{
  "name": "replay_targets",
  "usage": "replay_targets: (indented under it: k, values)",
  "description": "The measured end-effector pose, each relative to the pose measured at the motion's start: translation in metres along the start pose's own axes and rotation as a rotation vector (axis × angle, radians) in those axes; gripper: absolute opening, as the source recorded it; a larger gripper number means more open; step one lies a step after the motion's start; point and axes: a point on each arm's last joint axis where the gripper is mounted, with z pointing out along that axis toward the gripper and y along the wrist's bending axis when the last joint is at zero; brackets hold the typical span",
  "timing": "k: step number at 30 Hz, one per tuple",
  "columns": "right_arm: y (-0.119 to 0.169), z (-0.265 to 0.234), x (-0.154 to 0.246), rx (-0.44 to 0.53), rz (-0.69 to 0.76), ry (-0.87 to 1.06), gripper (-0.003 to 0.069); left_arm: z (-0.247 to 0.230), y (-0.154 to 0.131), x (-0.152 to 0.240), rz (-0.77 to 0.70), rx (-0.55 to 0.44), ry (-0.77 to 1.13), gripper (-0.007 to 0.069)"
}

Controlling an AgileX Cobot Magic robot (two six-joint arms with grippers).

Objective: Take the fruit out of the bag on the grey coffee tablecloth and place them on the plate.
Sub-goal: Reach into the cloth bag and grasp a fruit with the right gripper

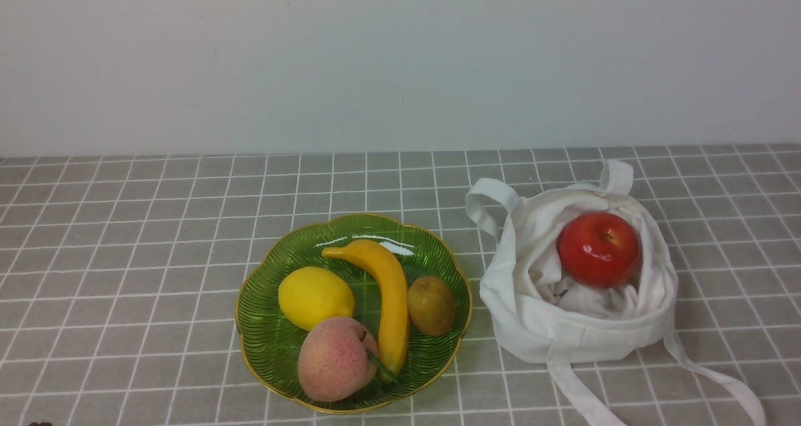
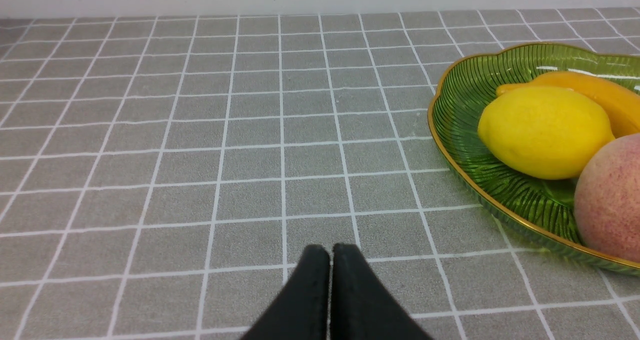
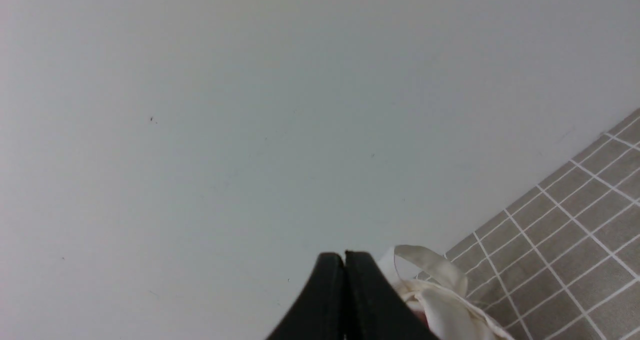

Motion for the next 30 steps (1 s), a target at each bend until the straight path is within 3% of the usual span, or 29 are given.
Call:
replay_targets:
  k: [6, 8, 11, 15, 21, 30]
  values:
    - [0.003, 0.000, -0.006, -0.018, 0.004, -0.048, -0.0014, 0.000, 0.000, 0.000, 0.000, 0.000, 0.000, -0.0008]
    - [0.013, -0.001, -0.013, -0.036, -0.017, -0.035, -0.0014, 0.000, 0.000, 0.000, 0.000, 0.000, 0.000, -0.0008]
    - [0.050, -0.002, -0.042, -0.104, -0.140, 0.036, -0.0014, 0.000, 0.000, 0.000, 0.000, 0.000, 0.000, -0.0008]
    - [0.087, 0.024, -0.066, -0.042, -0.351, 0.366, -0.0014, 0.000, 0.000, 0.000, 0.000, 0.000, 0.000, -0.0008]
    - [0.097, 0.091, -0.059, 0.052, -0.593, 0.947, -0.0014, 0.000, 0.000, 0.000, 0.000, 0.000, 0.000, -0.0008]
    - [0.094, 0.186, -0.039, 0.041, -0.717, 1.161, -0.0009, 0.000, 0.000, 0.000, 0.000, 0.000, 0.000, -0.0008]
